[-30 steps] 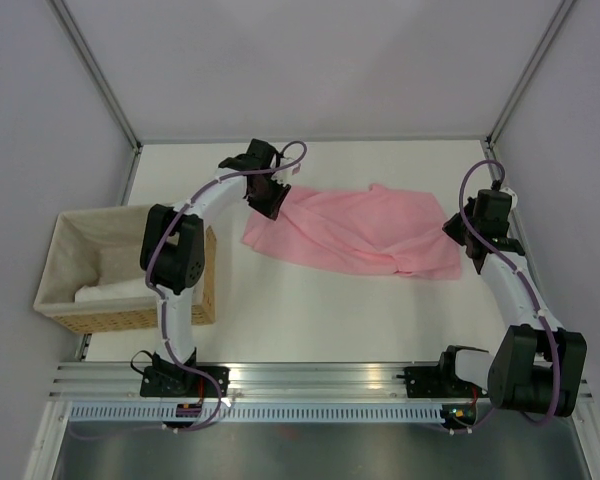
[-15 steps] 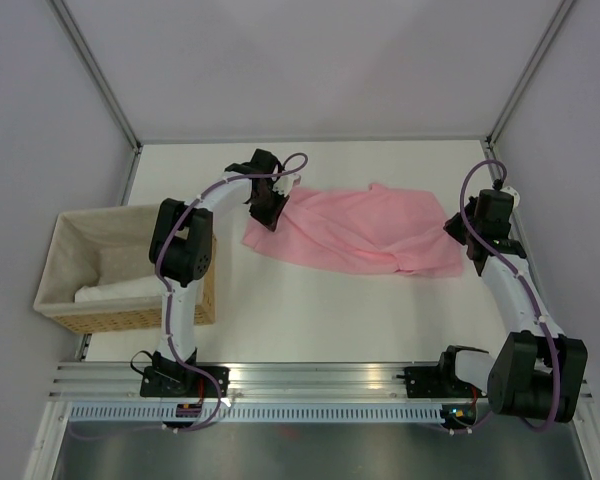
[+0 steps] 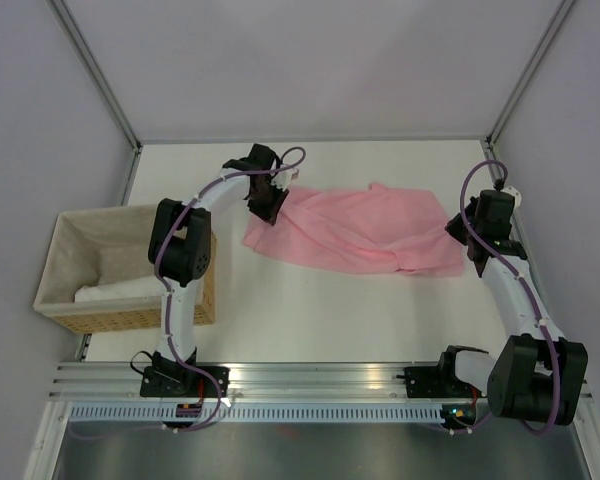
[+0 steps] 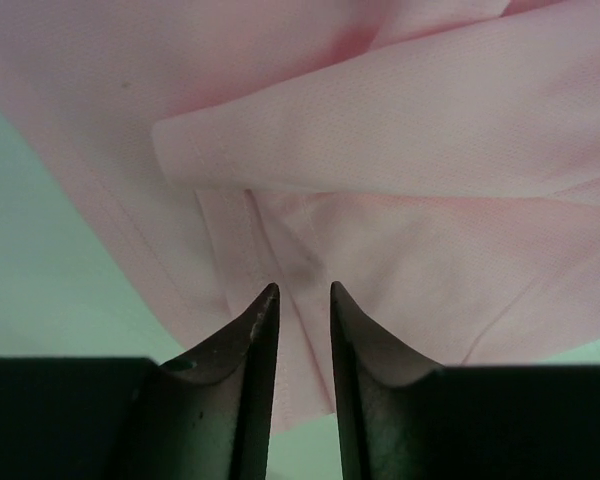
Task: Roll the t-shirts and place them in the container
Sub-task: Flatten the tshirt
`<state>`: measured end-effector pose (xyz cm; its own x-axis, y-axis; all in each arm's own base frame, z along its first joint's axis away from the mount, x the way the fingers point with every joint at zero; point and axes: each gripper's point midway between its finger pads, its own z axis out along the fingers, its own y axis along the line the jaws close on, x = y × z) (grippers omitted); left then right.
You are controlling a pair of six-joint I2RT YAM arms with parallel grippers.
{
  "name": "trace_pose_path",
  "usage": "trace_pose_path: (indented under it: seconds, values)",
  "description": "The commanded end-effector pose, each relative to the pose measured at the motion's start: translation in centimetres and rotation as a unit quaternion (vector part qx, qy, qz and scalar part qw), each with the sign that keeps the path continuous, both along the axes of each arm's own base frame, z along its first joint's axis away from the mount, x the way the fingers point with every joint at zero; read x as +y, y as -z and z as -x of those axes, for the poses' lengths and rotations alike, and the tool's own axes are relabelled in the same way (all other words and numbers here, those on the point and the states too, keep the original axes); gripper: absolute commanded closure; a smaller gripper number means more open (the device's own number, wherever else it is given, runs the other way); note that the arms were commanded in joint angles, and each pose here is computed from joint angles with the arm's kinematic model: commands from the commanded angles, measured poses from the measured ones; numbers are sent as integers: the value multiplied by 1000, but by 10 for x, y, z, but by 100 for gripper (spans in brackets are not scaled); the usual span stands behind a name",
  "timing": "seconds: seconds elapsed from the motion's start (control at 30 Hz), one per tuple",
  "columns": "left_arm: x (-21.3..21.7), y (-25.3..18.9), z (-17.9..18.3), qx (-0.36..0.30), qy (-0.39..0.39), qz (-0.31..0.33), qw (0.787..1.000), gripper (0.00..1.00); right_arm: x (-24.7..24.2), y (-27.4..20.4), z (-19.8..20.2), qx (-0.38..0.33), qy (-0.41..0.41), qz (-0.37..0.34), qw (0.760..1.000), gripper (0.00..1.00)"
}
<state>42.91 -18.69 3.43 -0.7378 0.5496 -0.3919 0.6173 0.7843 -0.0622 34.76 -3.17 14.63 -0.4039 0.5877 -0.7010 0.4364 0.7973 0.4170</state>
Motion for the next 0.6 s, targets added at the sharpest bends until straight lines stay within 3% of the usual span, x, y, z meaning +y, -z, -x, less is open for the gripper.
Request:
trace_pose_path:
  seconds: [0.0, 0.37, 0.57]
  values:
    - [6, -5, -16, -17, -14, 4, 1000, 67, -7, -21, -3, -28, 9, 17, 999, 100]
    - [-13, 15, 17, 63, 23, 58, 996, 67, -9, -23, -1, -30, 14, 21, 999, 100]
    - [-17, 4, 11, 48, 27, 65, 996, 81, -10, -21, -1, -28, 15, 20, 999, 100]
